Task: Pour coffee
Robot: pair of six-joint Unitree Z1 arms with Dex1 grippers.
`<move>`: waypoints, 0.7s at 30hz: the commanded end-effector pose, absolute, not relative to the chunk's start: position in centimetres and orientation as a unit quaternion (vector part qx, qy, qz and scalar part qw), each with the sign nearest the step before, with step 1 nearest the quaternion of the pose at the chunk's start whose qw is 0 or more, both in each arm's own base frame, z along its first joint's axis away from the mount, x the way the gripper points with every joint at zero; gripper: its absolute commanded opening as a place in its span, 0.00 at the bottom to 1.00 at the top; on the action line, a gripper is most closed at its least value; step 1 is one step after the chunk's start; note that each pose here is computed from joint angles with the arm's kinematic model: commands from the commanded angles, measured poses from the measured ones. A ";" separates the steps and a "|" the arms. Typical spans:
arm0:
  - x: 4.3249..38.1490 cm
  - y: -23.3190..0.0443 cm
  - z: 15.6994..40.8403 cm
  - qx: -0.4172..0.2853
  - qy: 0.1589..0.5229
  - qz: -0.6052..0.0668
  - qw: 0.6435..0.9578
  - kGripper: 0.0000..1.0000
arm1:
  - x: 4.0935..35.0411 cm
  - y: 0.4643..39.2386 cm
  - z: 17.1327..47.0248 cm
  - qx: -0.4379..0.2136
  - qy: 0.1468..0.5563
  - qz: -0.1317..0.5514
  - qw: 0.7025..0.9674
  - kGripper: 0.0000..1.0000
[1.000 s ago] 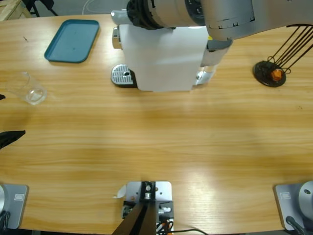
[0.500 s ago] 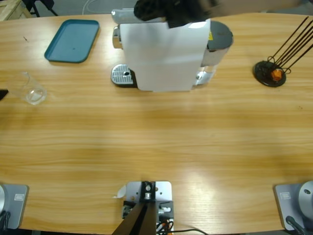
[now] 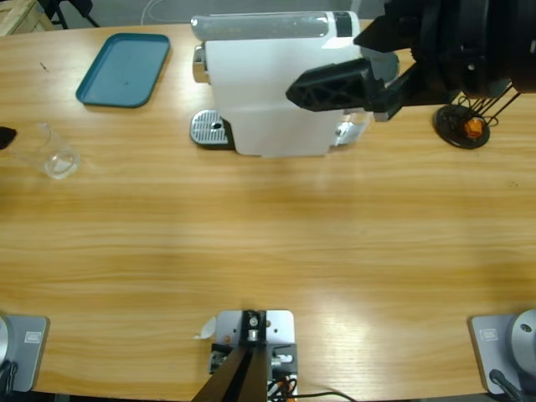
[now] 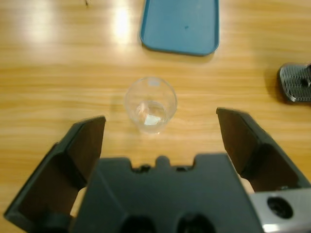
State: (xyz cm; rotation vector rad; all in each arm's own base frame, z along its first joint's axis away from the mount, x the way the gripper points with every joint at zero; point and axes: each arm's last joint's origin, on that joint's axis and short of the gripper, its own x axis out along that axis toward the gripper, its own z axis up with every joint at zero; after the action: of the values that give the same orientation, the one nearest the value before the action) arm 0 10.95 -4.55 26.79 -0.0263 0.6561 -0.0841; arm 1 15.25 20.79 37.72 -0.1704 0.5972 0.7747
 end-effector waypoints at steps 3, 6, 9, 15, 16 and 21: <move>12.3 -5.0 22.8 0.005 0.346 -0.014 0.938 0.96 | 15.1 21.2 35.5 -0.083 0.313 0.370 0.871 1.00; 13.4 -5.5 22.0 0.021 0.360 -0.007 0.933 1.00 | 15.3 21.4 35.1 -0.073 0.310 0.368 0.873 1.00; 14.3 -5.9 20.8 0.034 0.370 -0.005 0.929 1.00 | 15.4 21.5 34.9 -0.074 0.314 0.365 0.873 1.00; 14.7 -6.0 19.8 0.036 0.360 0.008 0.932 1.00 | 15.4 21.5 34.2 -0.072 0.321 0.361 0.872 1.00; 14.9 -6.0 19.7 0.038 0.359 0.010 0.933 1.00 | 15.4 21.5 34.0 -0.072 0.322 0.361 0.872 1.00; 16.1 -6.3 19.0 0.043 0.356 0.026 0.933 1.00 | 15.5 21.6 33.7 -0.069 0.326 0.356 0.873 1.00</move>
State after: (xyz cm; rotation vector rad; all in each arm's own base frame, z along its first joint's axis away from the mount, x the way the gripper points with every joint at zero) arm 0 15.12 -6.36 20.77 0.0461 0.6984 -0.0039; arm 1 15.30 20.88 35.82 -0.1274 0.6209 0.7583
